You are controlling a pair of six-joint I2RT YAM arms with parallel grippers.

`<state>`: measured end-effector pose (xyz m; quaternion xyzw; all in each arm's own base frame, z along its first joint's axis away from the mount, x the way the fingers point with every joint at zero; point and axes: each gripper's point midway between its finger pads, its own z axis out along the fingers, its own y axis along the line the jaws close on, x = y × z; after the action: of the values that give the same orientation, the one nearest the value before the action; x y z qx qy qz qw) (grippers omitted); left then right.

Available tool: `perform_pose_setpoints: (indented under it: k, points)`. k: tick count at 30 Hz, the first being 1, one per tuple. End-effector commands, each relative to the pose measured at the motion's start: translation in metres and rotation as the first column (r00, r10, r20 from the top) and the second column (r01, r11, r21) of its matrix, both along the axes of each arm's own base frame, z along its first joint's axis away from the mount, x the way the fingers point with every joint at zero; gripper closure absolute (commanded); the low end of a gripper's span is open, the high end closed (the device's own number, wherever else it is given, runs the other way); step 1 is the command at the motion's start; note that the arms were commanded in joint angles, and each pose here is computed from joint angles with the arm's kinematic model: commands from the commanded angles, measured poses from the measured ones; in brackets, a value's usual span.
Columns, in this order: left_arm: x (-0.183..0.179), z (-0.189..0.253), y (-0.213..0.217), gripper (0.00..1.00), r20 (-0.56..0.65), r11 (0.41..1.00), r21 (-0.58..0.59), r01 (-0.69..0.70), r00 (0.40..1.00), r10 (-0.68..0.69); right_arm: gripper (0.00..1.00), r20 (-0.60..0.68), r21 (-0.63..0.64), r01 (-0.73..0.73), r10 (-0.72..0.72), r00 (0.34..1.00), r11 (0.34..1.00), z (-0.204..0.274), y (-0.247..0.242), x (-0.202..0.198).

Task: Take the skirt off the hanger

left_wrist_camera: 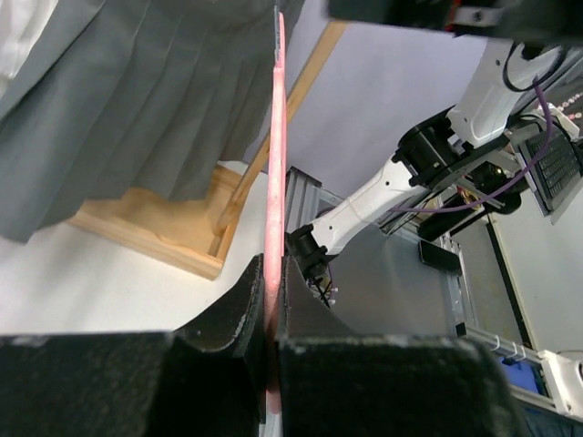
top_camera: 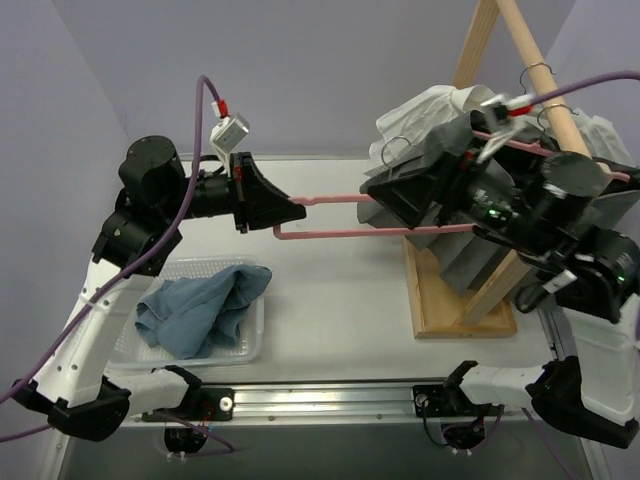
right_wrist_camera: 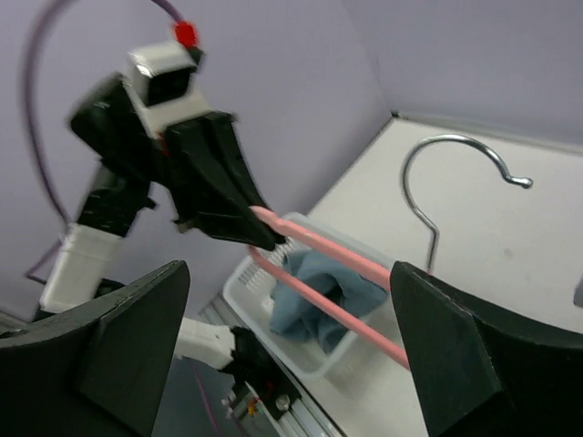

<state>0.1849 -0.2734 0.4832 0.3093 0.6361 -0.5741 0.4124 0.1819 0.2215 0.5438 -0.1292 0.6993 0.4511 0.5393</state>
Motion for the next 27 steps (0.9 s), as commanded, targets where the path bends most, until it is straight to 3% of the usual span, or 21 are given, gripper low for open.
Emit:
perform_pose_setpoints:
  k: [1,7,9,12,13,14,27]
  points:
    - [0.012,0.023,-0.018,0.98,0.110,0.999,-0.032,0.024,0.994,-0.020,0.13,0.141,0.177,-0.023,-0.002,0.990,0.984,0.069,-0.036,-0.047]
    - [0.011,0.053,-0.033,0.98,0.179,0.990,-0.085,0.114,0.979,-0.098,0.11,0.198,0.257,0.123,-0.177,0.964,0.959,0.093,-0.090,-0.065]
    - [0.011,0.060,-0.037,0.98,0.193,0.986,-0.094,0.134,0.974,-0.114,0.14,0.208,0.314,0.088,-0.159,0.965,0.945,0.097,-0.099,-0.079]
    - [0.013,0.069,-0.052,0.98,0.218,0.982,-0.101,0.162,0.966,-0.138,0.60,0.255,0.396,-0.016,-0.093,0.962,0.918,0.111,-0.098,-0.097]
    - [0.012,0.072,-0.062,0.98,0.227,0.977,-0.105,0.184,0.961,-0.157,0.89,0.269,0.420,-0.032,-0.091,0.959,0.907,0.117,-0.099,-0.100]
    - [0.012,0.073,-0.067,0.98,0.235,0.976,-0.106,0.192,0.958,-0.163,1.00,0.269,0.434,-0.033,-0.094,0.959,0.900,0.120,-0.101,-0.101]
    - [0.014,0.077,-0.154,0.98,0.244,0.947,-0.114,0.301,0.932,-0.267,1.00,0.368,0.559,-0.129,-0.106,0.924,0.819,0.163,-0.123,-0.127]
